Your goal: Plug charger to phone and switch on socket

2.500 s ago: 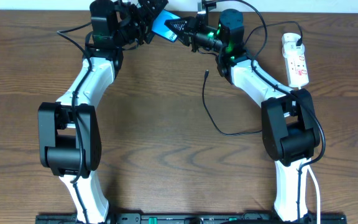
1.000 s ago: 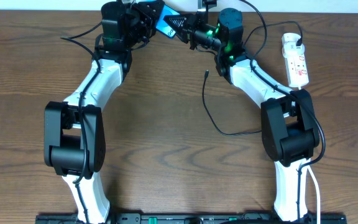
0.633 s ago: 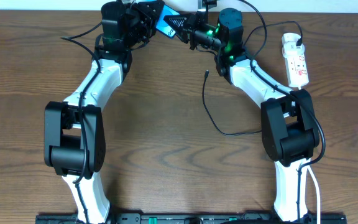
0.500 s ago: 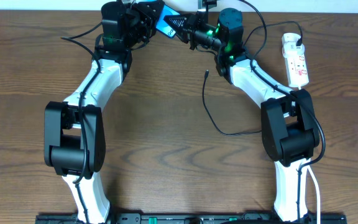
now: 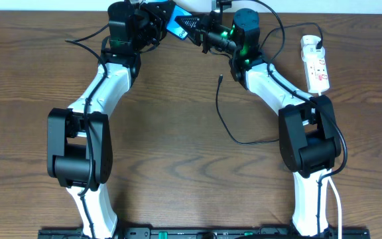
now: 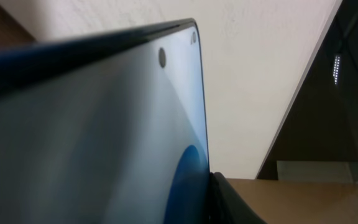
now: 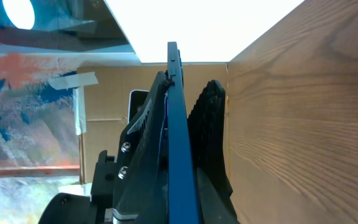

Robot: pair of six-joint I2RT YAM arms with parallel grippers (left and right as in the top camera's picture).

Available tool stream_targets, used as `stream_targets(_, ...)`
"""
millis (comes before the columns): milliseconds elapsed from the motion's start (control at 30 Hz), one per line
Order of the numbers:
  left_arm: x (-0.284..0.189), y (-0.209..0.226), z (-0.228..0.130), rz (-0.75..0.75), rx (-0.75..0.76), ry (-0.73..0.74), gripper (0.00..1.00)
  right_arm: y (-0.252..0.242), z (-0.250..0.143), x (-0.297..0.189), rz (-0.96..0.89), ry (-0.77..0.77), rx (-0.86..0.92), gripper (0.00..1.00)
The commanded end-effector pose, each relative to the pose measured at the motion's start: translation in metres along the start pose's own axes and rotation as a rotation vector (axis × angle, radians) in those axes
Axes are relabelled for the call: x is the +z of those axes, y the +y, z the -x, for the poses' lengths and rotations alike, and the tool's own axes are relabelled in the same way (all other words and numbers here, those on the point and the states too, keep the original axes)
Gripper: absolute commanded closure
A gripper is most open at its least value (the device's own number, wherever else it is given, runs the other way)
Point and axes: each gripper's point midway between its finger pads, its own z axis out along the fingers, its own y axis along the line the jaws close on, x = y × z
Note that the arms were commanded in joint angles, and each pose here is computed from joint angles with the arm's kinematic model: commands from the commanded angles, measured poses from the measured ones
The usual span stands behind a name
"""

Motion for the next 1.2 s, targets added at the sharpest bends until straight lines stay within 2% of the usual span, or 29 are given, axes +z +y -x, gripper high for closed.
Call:
stream_targets(0,0.001,-0.017,-0.010,-0.041,0.063,0.031,0.75,0.017,-0.005,-0.001,0.023,0.022,-0.044,0.99)
stream_targets(367,0.001,-0.018,-0.011,-0.043,0.063,0.037,0.76,0.017,0.003,-0.006,0.021,0.005,0.002,0.99)
stream_targets(533,0.001,-0.019,-0.011,-0.050,0.066,0.043,0.86,0.016,0.006,-0.008,0.020,-0.001,0.002,0.99)
stream_targets(1167,-0.007,-0.016,0.006,-0.048,0.061,0.022,0.85,0.016,0.015,-0.014,0.020,-0.018,-0.002,0.99)
